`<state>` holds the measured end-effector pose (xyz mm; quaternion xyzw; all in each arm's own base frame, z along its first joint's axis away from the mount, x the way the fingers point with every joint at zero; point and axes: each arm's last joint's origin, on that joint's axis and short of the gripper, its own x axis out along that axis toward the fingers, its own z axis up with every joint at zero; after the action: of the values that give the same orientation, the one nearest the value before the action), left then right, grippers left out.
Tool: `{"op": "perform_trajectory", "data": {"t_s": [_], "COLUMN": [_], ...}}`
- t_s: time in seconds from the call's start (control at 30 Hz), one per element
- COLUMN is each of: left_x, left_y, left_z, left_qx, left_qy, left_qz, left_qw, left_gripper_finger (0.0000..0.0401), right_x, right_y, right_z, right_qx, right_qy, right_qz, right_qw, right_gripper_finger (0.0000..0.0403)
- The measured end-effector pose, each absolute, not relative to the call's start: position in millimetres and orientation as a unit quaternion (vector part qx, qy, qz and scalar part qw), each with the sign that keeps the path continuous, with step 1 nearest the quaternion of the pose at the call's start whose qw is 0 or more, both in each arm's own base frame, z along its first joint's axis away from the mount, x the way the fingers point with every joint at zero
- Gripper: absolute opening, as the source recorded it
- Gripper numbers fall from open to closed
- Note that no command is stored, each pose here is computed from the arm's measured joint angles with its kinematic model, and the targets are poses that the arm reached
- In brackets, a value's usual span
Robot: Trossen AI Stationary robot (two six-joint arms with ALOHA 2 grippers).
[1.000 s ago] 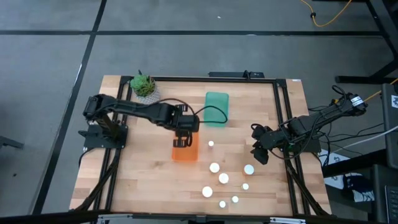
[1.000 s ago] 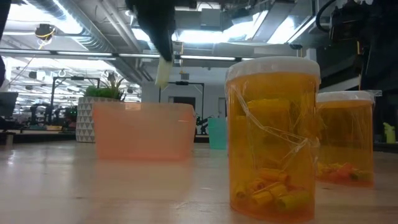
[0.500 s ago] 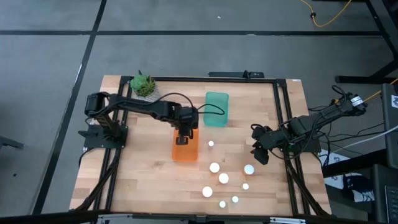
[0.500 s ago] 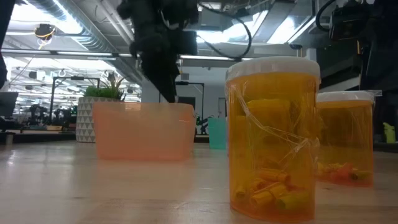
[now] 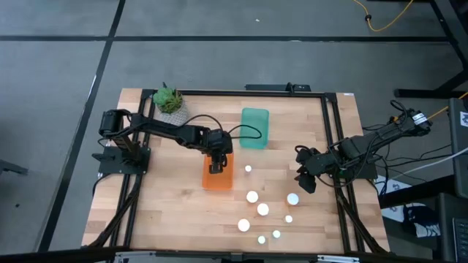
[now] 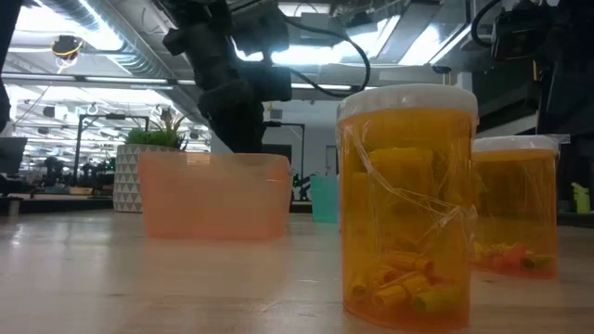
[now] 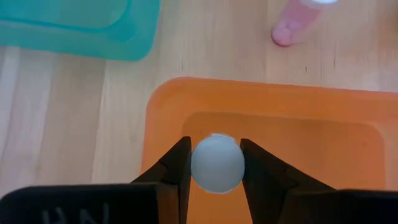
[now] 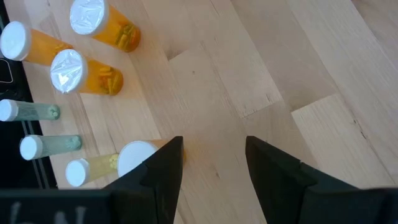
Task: Pick and place medicine bottles into bin by pill shape (circle, oval)
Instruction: Put the small yellow pill bottle into the orange bin
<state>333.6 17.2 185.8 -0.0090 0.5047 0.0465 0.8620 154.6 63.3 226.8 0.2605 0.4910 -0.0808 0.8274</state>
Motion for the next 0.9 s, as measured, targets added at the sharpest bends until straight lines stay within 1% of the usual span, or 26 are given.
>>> {"op": "perform_trajectory", "data": {"t_s": [0.37,0.63,0.73,0.9], "left_x": [334,334,334,334], "left_y": [3,4,4,4], "left_z": [186,186,186,186], "left_qx": [0.016,0.003,-0.007,-0.006], "left_qy": [0.505,0.505,0.505,0.504], "left_qz": [0.022,0.036,0.042,0.045], "left_qw": [0.863,0.862,0.862,0.862], "left_gripper_finger": [0.0102,0.0108,0.012,0.0154], "right_x": [155,155,155,155], "right_y": [63,63,63,63], "right_z": [227,227,227,227], "right_qx": [0.26,0.26,0.26,0.26], "right_qy": [0.491,0.491,0.491,0.491], "right_qz": [-0.081,-0.081,-0.081,-0.081], "right_qw": [0.827,0.827,0.827,0.827], "right_gripper_finger": [0.0177,0.0177,0.0177,0.0177]}}
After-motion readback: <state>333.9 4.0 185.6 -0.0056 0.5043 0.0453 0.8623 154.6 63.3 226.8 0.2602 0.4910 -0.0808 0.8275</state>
